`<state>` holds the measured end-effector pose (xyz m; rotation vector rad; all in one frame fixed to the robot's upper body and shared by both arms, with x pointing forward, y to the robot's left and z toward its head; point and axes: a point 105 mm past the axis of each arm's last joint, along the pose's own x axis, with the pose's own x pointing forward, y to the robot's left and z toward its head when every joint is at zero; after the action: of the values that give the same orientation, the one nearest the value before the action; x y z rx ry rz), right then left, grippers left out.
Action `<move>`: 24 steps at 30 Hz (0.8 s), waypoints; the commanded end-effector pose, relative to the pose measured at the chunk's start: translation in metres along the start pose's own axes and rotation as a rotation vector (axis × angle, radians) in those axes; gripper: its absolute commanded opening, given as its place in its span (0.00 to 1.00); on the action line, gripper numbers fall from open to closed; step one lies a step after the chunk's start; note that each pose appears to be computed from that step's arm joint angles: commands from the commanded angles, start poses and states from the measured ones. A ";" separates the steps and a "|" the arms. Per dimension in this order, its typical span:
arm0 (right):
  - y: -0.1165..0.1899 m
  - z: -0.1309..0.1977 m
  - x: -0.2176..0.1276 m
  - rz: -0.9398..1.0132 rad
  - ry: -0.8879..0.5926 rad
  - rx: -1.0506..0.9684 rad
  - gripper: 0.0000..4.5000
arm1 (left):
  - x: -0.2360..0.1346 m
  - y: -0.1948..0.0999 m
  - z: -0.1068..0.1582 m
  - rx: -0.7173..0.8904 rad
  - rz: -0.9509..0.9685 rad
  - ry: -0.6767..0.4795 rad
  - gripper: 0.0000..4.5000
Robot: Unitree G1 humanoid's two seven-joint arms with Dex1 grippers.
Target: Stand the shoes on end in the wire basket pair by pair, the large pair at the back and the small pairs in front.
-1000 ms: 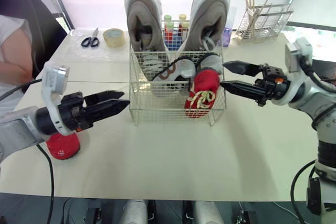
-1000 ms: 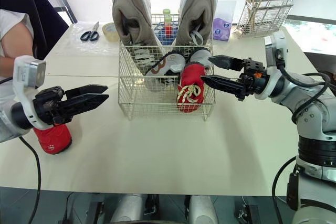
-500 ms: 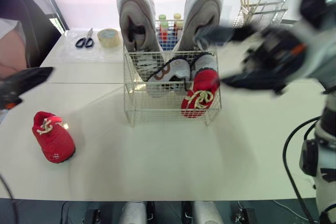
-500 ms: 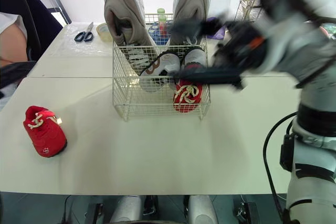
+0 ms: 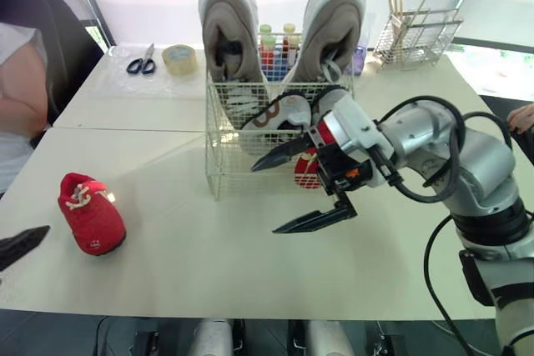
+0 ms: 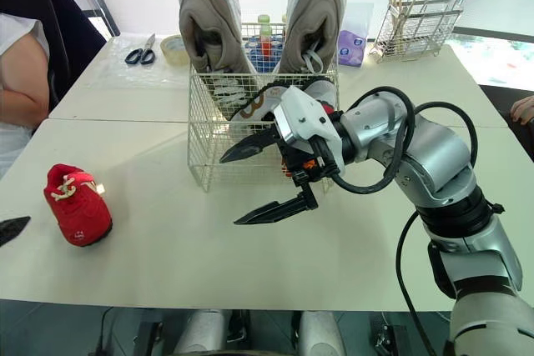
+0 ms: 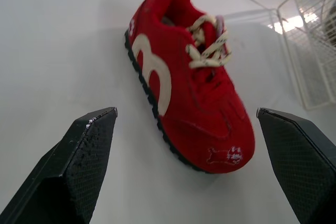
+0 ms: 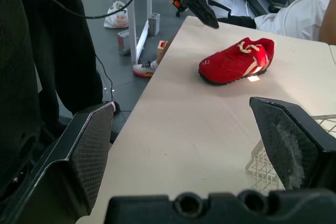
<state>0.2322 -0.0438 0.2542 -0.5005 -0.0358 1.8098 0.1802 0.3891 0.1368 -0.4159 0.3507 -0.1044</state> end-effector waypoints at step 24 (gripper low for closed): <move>-0.024 -0.009 -0.023 -0.210 0.096 -0.064 1.00 | 0.047 0.004 0.055 0.066 0.085 -0.240 0.01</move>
<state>0.2581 -0.0531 0.2449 -0.5872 -0.0117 1.6354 0.2445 0.3977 0.1253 -0.4014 0.2689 0.0012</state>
